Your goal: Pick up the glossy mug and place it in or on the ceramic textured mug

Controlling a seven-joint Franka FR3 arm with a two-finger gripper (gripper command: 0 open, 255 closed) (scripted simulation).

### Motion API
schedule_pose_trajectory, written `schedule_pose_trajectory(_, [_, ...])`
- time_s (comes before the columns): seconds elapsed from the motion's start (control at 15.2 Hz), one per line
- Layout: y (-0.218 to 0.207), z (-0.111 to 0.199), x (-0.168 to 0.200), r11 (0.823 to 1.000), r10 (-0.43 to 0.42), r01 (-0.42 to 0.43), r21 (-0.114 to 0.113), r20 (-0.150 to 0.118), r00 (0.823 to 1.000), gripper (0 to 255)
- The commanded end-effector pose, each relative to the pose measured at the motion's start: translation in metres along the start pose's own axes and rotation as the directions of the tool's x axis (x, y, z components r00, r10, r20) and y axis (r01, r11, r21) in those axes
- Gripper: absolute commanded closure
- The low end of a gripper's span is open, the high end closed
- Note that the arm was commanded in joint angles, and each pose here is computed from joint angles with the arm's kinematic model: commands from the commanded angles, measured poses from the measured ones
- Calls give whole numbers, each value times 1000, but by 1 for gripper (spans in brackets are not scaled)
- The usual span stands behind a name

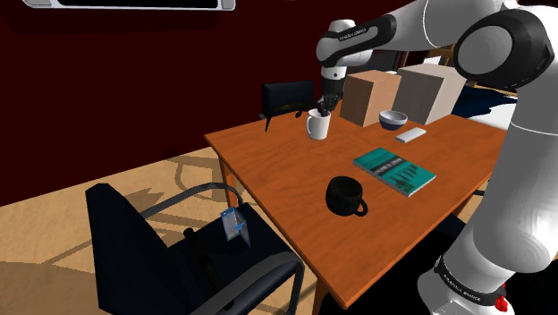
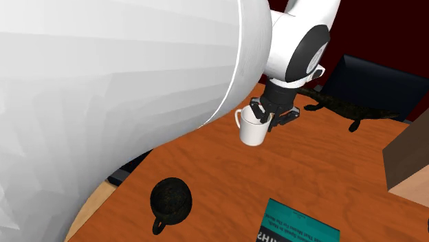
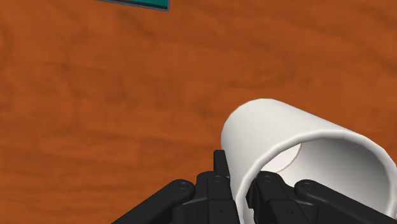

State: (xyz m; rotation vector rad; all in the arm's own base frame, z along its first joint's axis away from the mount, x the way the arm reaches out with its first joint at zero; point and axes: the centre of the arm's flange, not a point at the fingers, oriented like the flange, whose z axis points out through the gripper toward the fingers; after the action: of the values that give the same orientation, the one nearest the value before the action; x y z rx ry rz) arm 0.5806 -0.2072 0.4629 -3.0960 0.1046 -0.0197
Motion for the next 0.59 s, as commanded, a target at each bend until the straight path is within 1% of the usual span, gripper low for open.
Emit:
schedule_pose_trajectory(0.0, [0,-11,2,1000,0,0,0,0,1000,255])
schedule_pose_trajectory(0.53, [-2,-53,2,1000,0,0,0,0,1000,255])
